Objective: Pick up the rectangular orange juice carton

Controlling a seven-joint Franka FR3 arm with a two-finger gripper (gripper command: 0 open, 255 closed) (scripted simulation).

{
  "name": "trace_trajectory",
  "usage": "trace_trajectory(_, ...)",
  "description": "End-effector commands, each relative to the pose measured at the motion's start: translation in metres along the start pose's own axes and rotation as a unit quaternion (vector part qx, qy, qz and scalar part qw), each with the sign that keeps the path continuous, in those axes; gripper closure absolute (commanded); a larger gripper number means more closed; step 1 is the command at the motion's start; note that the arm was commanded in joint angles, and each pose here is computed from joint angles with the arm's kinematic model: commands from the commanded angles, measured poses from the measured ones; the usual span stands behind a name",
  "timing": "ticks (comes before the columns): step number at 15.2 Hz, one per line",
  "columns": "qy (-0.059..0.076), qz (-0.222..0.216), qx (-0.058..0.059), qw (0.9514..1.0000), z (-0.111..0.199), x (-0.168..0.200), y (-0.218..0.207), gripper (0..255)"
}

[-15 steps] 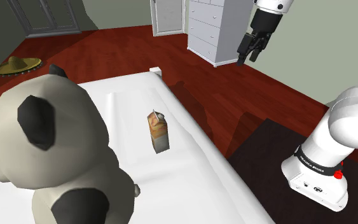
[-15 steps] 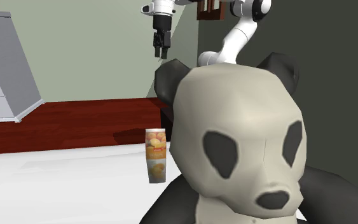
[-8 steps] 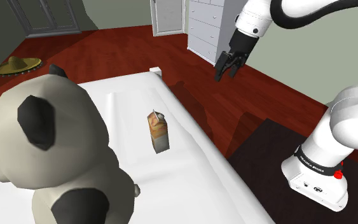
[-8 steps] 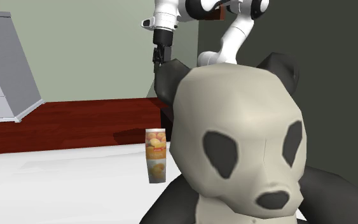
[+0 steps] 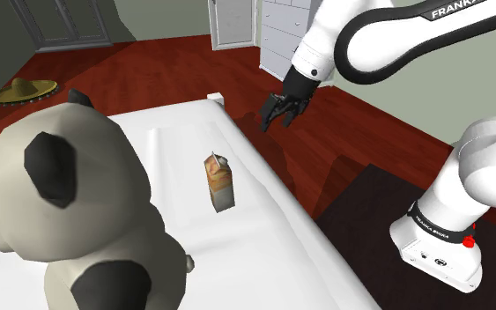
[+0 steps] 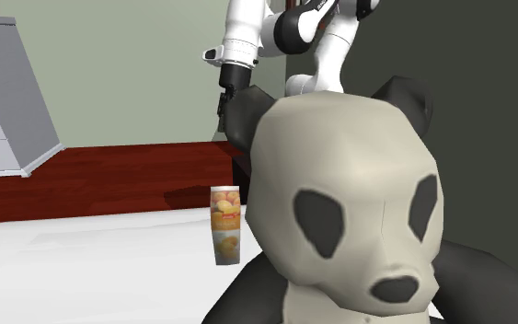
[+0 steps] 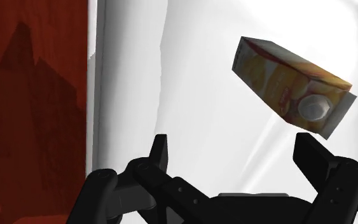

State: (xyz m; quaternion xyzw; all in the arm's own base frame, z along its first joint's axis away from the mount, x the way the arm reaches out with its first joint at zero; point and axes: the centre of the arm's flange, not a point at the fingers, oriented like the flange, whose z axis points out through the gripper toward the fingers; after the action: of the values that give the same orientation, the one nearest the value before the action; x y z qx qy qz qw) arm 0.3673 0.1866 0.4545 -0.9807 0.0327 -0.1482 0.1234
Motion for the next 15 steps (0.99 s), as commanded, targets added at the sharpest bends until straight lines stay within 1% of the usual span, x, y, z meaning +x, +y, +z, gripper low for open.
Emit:
trace_trajectory(1, 0.013, 0.004, 0.011, 0.9998, 0.017, 0.002, -0.013, 0)
trace_trajectory(7, 0.045, 0.012, 0.043, 0.998, 0.065, 0.013, -0.063, 0)
trace_trajectory(12, 0.073, 0.019, 0.07, 0.9947, 0.103, 0.026, -0.106, 0)
trace_trajectory(15, 0.073, 0.02, 0.07, 0.9947, 0.113, 0.023, -0.104, 0)
